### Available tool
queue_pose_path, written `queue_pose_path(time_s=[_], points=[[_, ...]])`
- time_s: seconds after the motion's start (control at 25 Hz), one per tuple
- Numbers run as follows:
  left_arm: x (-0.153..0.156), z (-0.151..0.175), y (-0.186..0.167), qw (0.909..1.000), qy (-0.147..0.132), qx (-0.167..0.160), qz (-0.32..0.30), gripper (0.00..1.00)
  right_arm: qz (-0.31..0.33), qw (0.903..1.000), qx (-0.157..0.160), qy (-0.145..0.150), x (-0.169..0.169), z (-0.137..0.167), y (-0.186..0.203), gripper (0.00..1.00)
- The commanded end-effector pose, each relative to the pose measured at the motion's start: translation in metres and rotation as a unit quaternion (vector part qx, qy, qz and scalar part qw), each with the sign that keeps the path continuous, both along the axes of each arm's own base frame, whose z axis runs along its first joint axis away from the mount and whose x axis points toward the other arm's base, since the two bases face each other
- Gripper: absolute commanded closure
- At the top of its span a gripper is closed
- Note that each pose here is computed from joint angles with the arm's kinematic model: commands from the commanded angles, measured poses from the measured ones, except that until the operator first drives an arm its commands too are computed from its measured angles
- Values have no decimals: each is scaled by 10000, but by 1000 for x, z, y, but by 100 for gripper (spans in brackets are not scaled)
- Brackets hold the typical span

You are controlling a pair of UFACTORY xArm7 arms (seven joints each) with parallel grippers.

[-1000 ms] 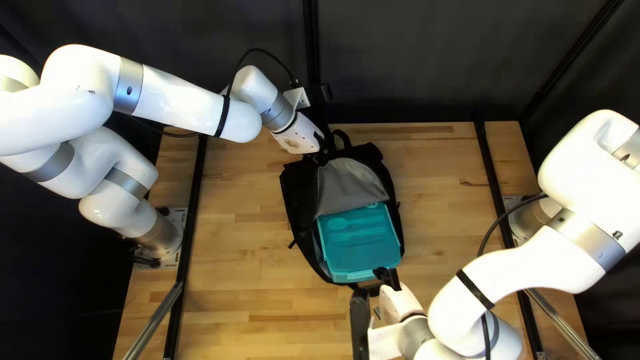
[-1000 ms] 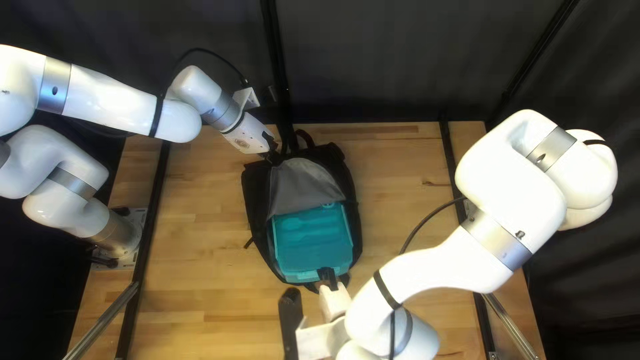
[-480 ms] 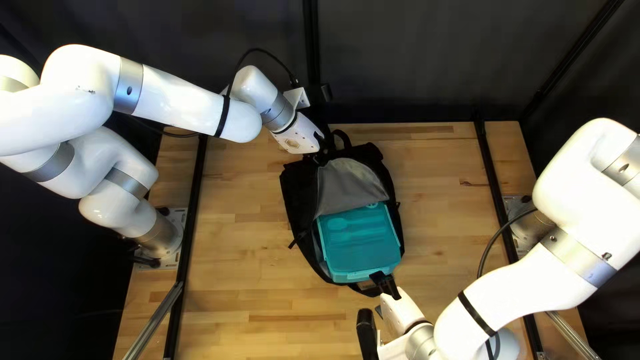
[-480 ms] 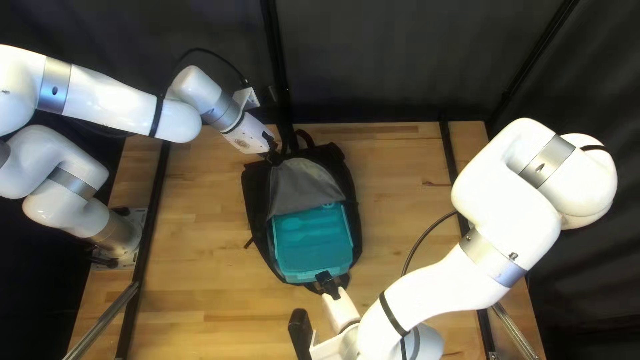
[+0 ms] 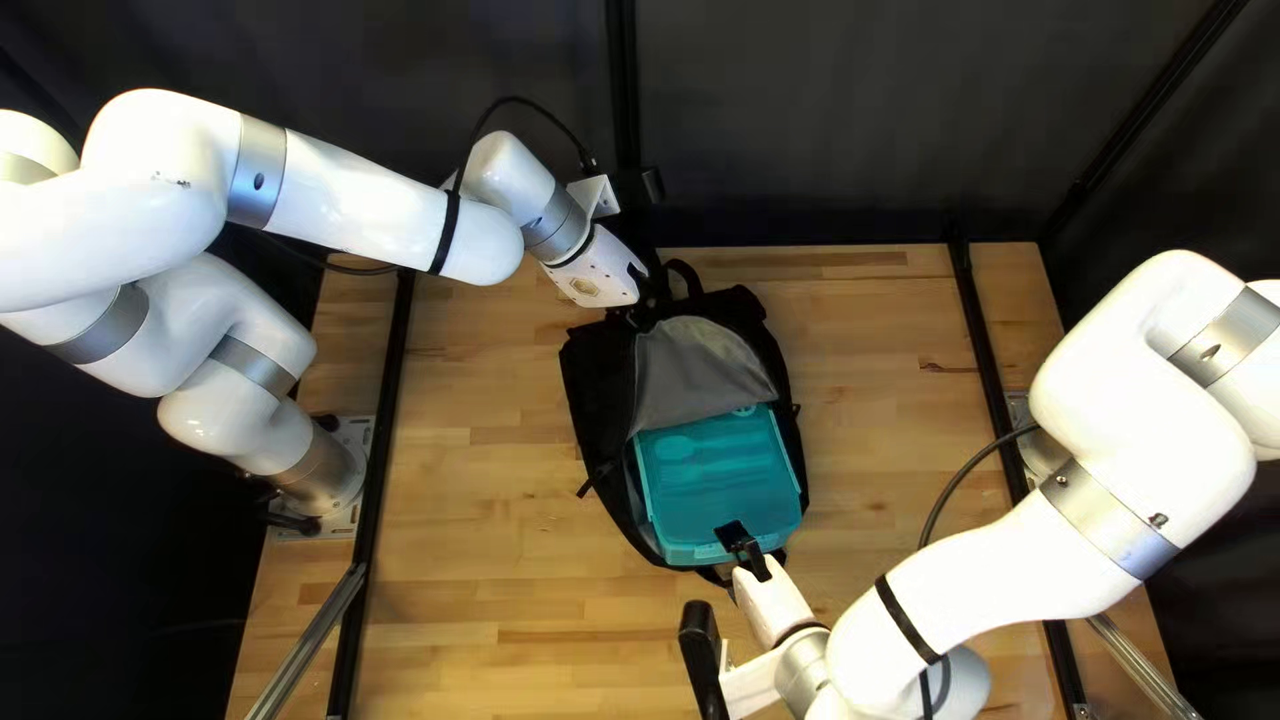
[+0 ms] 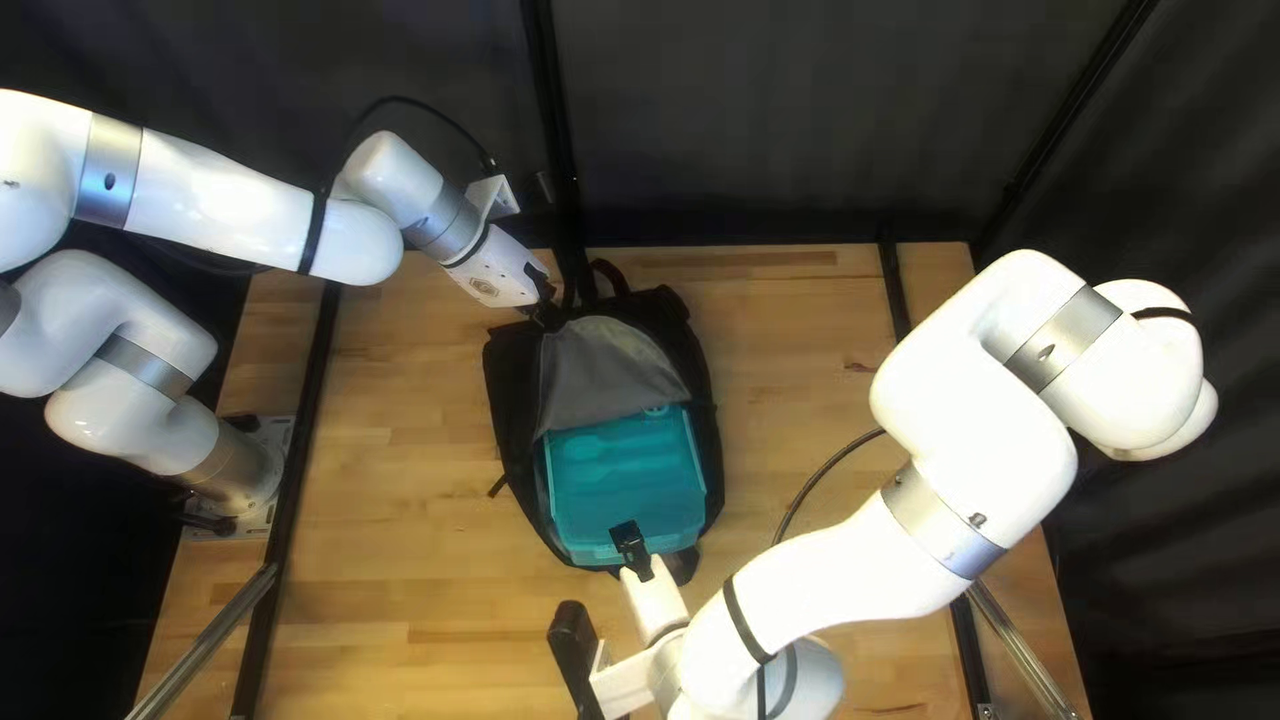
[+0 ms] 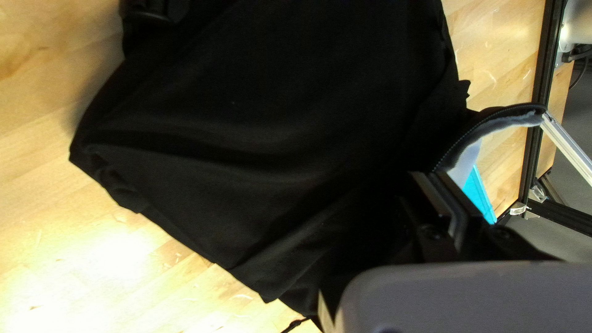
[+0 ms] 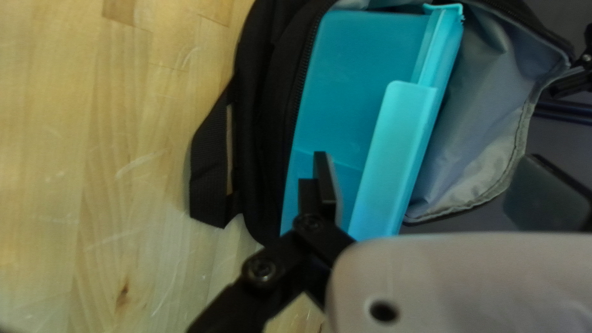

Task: Remove a lunch box from a kids backpack

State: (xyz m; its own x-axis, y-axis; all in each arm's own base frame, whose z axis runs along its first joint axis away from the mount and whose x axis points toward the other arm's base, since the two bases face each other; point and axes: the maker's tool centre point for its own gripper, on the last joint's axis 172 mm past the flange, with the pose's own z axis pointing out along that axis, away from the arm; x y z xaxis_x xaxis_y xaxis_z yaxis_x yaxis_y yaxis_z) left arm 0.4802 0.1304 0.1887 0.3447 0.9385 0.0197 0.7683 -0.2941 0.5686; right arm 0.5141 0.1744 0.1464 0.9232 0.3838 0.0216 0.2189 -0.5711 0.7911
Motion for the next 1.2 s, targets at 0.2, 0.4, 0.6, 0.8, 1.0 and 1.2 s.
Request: queue_pose_path(time_s=[0.2,0.4,0.6,0.8,1.0,1.2], points=[[0,0,0,10000,0,0,0,100,-158,9999,27,17,2,-5,-8,4],[0,0,0,10000,0,0,0,100,-205,9998,23,76,1,-7,-12,100],[0,0,0,10000,0,0,0,100,-260,9996,65,108,-8,-9,-15,100],[0,0,0,10000,0,0,0,100,-369,9993,6,106,-25,13,-10,100],[0,0,0,10000,0,0,0,100,-558,9982,-140,185,-47,37,-5,100],[0,0,0,10000,0,0,0,100,-764,9960,-336,308,-67,69,5,100]])
